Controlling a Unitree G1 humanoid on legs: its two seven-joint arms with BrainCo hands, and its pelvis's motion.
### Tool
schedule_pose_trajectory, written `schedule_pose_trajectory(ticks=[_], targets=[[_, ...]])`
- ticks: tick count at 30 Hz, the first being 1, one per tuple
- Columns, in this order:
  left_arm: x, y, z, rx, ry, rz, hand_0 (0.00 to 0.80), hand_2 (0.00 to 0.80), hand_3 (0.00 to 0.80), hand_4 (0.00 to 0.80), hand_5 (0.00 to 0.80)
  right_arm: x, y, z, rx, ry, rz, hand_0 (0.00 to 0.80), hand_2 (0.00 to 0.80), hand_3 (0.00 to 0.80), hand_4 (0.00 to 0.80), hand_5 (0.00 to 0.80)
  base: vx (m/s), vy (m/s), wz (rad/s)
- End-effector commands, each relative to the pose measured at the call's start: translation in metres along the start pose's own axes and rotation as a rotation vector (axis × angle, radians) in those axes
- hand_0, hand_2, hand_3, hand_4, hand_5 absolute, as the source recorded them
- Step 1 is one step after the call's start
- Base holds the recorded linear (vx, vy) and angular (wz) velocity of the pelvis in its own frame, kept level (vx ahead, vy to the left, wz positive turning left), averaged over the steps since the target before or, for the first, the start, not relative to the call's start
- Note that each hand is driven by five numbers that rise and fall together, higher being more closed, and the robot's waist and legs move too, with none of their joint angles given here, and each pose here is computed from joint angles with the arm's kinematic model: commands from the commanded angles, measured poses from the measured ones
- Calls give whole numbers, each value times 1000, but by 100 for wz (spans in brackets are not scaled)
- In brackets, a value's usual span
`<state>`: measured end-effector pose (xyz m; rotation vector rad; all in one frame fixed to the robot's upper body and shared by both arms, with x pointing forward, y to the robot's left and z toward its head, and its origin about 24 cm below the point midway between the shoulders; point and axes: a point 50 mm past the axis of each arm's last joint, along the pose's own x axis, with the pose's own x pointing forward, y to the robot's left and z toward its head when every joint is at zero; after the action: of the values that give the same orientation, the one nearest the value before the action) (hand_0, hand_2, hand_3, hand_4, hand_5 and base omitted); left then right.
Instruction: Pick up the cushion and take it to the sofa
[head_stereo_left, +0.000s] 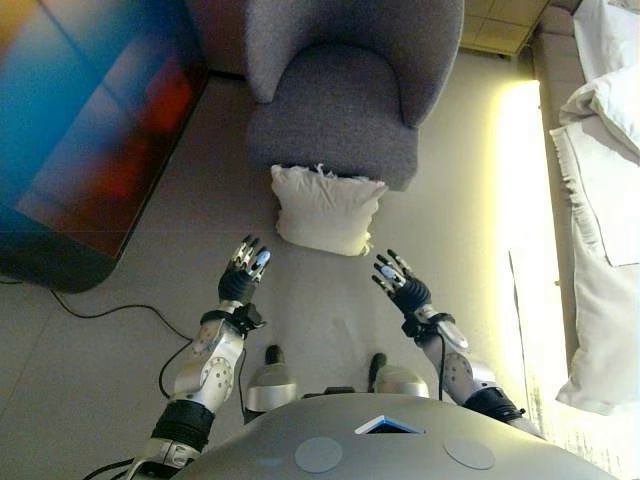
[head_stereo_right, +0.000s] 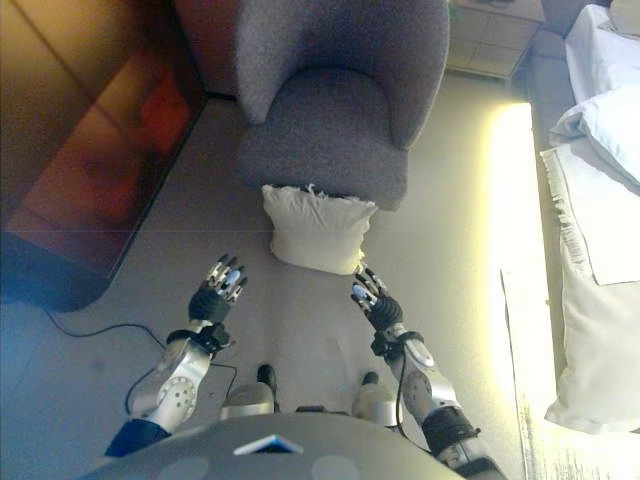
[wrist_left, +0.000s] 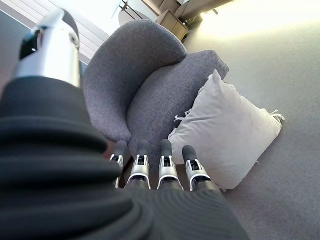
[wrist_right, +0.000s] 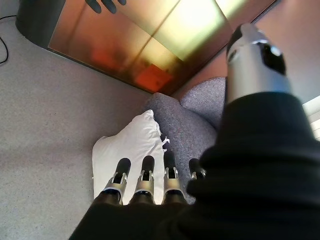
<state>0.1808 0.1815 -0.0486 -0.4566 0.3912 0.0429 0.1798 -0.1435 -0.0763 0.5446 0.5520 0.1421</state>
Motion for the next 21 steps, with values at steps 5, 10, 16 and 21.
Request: schedule_pose_trajectory(ticks=[5,10,16,21], targets=[[8,-13,22,15,-102,-81,0,0,0,0,0,7,15,26,-15,-112,79,0,0,0,0,0,0,0,0],[7,-14,20,-6,-111,-79,0,0,0,0,0,6,15,25,-15,-111,79,0,0,0,0,0,0,0,0],[6,-14,21,7,-109,-83,0,0,0,0,0,5,14,24,-12,-114,76,0,0,0,0,0,0,0,0],[6,-12,19,37,-105,-68,0,0,0,0,0,5,14,22,-6,-108,71,0,0,0,0,0,8,0,0]])
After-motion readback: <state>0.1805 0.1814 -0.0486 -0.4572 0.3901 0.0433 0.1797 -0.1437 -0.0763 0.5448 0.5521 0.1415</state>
